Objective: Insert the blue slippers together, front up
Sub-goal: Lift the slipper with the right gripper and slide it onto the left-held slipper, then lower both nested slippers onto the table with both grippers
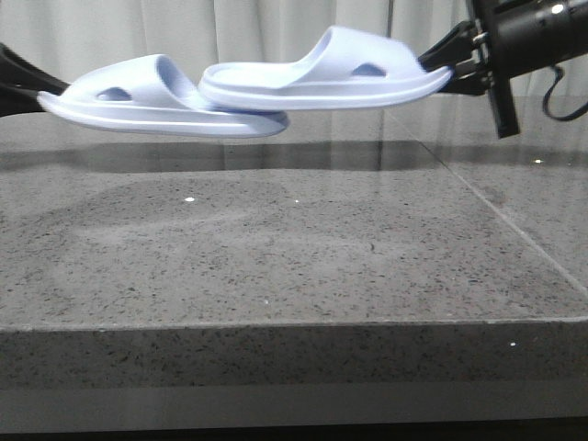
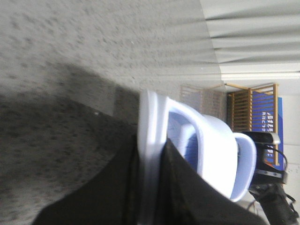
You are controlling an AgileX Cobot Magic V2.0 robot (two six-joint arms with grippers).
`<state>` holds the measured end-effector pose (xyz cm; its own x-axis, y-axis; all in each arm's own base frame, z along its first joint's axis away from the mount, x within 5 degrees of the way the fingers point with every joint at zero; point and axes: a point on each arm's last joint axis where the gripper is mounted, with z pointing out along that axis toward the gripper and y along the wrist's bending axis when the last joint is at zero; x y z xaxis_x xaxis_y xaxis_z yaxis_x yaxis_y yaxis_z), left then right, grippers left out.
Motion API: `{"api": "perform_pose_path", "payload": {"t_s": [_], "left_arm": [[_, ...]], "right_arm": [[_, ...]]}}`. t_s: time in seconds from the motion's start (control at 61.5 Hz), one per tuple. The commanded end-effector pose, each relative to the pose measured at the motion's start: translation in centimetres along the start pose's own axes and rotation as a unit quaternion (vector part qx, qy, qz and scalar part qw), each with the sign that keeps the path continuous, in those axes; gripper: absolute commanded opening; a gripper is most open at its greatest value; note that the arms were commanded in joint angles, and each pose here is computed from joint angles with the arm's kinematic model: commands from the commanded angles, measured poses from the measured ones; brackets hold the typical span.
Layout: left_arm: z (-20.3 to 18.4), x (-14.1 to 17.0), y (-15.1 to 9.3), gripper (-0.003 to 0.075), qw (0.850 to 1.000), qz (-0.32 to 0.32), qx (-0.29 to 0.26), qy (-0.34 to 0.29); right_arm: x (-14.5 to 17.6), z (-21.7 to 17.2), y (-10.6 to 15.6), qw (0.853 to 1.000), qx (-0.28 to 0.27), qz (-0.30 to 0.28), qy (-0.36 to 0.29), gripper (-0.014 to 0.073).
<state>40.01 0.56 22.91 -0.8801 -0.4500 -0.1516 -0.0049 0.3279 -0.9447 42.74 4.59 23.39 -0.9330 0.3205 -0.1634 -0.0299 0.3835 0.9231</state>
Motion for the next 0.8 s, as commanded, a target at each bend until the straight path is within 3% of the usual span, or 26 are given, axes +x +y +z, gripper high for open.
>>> {"api": "perform_pose_path", "payload": {"t_s": [0.0, 0.342, 0.537, 0.781], "left_arm": [[0.0, 0.7, -3.7, -0.002, 0.997, 0.015, 0.074, 0.018], [2.6, 2.2, -4.9, -0.002, 0.995, 0.021, 0.088, 0.052], [3.9, 2.5, -6.1, -0.002, 0.991, 0.004, 0.125, 0.038], [5.1, 3.0, -6.5, -0.002, 0.992, 0.001, 0.122, 0.033]], "right_arm": [[0.2, 0.0, 3.1, 0.999, -0.049, -0.022, -0.003, -0.0117], [1.1, 1.9, 4.0, 0.998, -0.058, -0.025, 0.012, -0.0117], [1.8, 3.2, 4.9, 0.997, -0.073, -0.024, 0.023, -0.0117], [2.5, 4.5, 5.6, 0.996, -0.081, -0.023, 0.026, -0.0117]]}}
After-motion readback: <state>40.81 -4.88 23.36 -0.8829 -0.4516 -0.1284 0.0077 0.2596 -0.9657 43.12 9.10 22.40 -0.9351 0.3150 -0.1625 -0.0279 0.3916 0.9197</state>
